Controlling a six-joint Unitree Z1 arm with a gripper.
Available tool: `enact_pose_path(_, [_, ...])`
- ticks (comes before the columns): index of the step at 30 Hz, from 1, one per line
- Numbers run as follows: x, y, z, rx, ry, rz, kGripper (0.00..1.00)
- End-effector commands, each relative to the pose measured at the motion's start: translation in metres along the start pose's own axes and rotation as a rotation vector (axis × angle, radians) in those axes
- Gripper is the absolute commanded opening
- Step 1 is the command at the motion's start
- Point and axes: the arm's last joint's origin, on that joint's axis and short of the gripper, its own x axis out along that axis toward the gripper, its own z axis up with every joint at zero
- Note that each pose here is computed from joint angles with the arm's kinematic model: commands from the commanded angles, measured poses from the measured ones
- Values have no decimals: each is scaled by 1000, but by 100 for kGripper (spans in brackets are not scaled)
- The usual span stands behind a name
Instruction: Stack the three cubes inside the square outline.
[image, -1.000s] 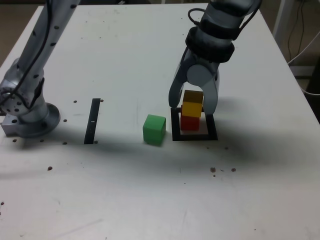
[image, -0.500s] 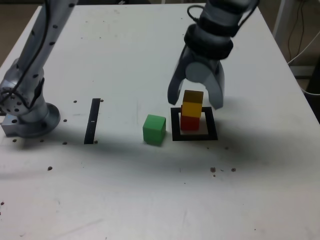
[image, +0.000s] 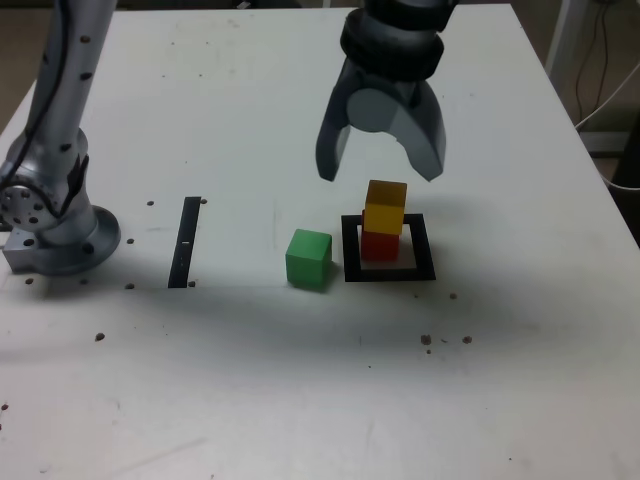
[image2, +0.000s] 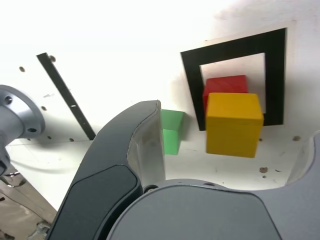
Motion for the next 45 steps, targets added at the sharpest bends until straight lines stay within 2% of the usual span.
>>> enact_pose_path(1, [-2, -1, -9, -7, 4, 7, 99])
enact_pose_path(8, [5, -11, -36, -23, 30, 16, 99])
enact_pose_path(17, [18, -25, -65, -32, 25, 4, 99])
enact_pose_path(30, [33, -48, -66, 13, 21, 16, 99])
enact_pose_path(38, [48, -71, -58, 55, 35, 19, 99])
enact_pose_path(45, [60, -77, -45, 67, 51, 19, 99])
